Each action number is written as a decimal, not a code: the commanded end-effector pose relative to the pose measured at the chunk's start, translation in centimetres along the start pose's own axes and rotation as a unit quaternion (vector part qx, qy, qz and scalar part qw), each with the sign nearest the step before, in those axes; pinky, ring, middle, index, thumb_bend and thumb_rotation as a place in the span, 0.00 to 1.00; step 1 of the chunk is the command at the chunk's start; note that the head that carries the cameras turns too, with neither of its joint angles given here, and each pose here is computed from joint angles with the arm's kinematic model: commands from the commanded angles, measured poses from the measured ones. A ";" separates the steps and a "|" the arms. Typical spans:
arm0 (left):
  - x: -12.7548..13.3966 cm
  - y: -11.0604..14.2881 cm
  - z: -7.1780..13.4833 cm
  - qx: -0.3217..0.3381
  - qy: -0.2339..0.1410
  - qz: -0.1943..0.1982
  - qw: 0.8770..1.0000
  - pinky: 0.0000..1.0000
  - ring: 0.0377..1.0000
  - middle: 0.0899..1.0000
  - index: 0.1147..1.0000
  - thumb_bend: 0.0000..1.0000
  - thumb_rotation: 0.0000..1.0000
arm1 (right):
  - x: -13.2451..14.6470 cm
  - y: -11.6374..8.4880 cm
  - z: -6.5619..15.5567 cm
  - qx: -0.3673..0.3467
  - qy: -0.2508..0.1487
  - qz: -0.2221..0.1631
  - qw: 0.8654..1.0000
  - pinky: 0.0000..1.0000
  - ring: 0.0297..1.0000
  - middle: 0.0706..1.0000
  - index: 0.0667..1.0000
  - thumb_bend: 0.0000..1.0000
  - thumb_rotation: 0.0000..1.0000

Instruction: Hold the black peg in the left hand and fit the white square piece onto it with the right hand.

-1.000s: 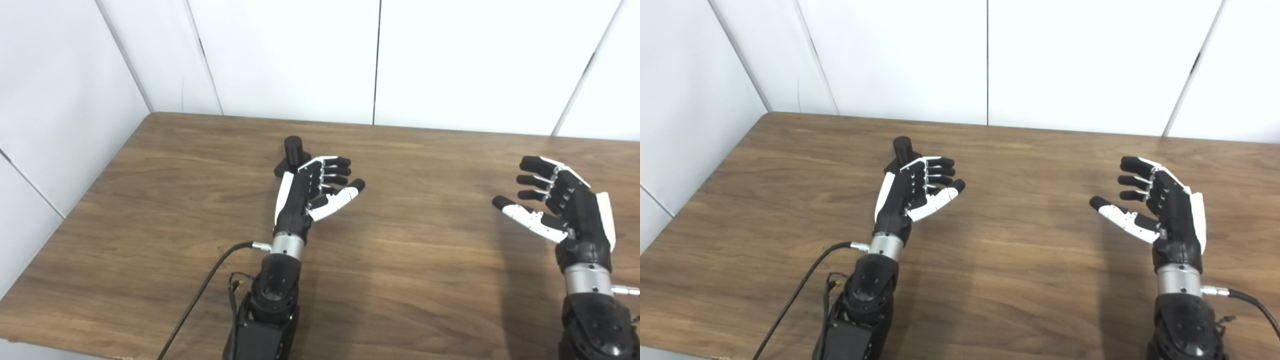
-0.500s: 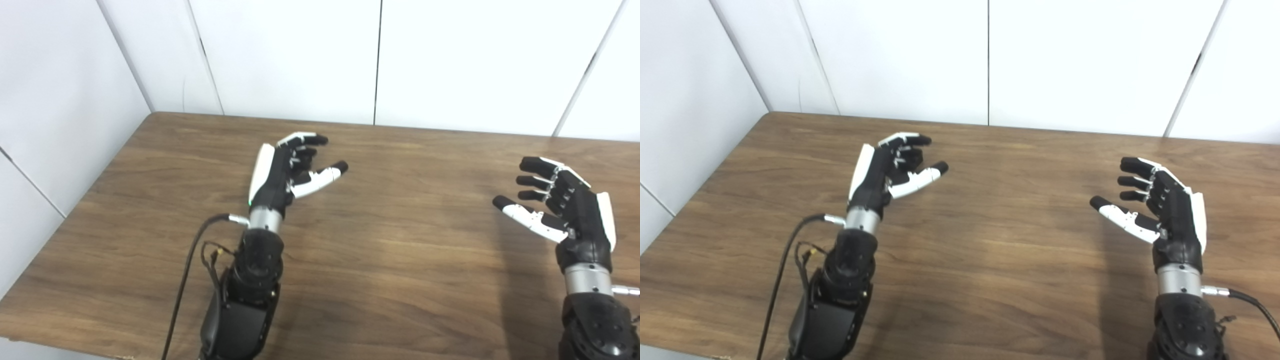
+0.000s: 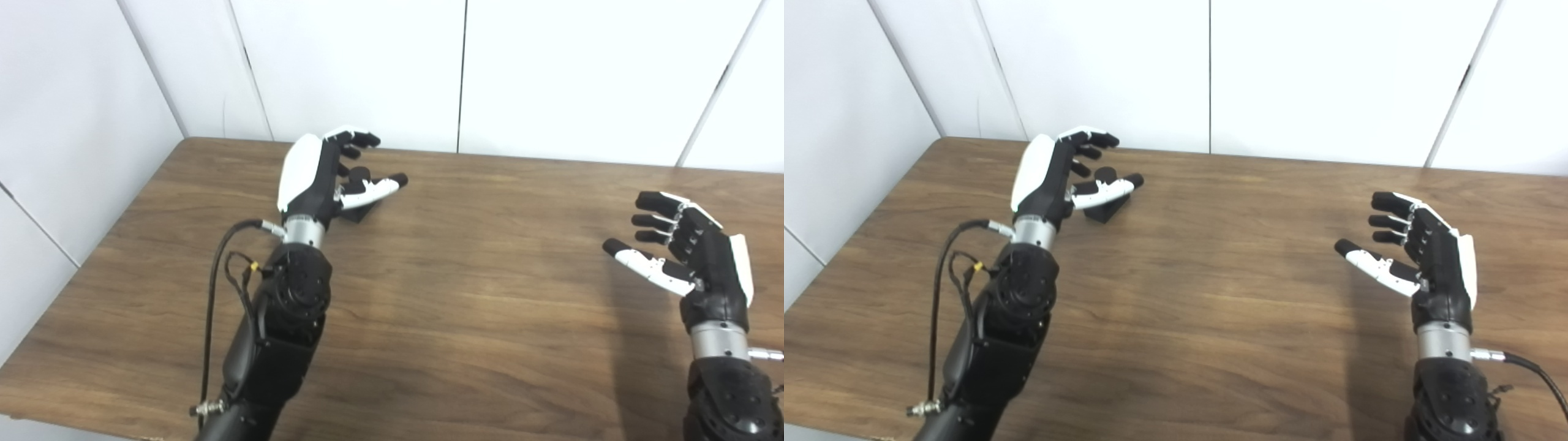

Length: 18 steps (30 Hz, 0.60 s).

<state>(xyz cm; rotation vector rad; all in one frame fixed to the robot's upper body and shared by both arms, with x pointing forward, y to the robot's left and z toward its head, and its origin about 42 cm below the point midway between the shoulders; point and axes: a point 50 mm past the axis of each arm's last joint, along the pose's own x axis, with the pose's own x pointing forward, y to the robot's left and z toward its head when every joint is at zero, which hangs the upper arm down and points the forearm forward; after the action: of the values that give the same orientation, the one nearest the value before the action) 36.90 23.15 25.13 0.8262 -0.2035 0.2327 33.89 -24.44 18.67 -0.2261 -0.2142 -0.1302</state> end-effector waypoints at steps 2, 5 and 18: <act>2.2 1.9 1.4 0.056 -0.031 0.044 0.997 0.58 0.75 0.77 0.60 0.79 0.38 | 1.2 -0.1 2.2 0.006 -0.058 -0.004 0.998 0.59 0.66 0.70 0.65 0.70 0.00; 3.2 2.4 1.4 0.093 -0.034 0.057 0.993 0.62 0.83 0.82 0.61 0.80 0.41 | 1.1 0.0 2.2 0.007 -0.056 -0.006 0.998 0.58 0.66 0.70 0.65 0.70 0.00; 6.7 2.8 0.8 0.289 -0.058 0.091 0.951 0.80 0.91 0.87 0.62 0.82 0.45 | 1.2 0.2 2.3 0.005 -0.058 -0.008 0.998 0.62 0.67 0.70 0.66 0.69 0.00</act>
<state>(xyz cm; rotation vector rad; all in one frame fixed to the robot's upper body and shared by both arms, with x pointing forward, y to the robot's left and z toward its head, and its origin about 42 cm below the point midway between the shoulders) 41.57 24.78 26.39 1.3422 -0.2339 0.3418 33.89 -24.33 18.76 -0.2251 -0.2250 -0.1300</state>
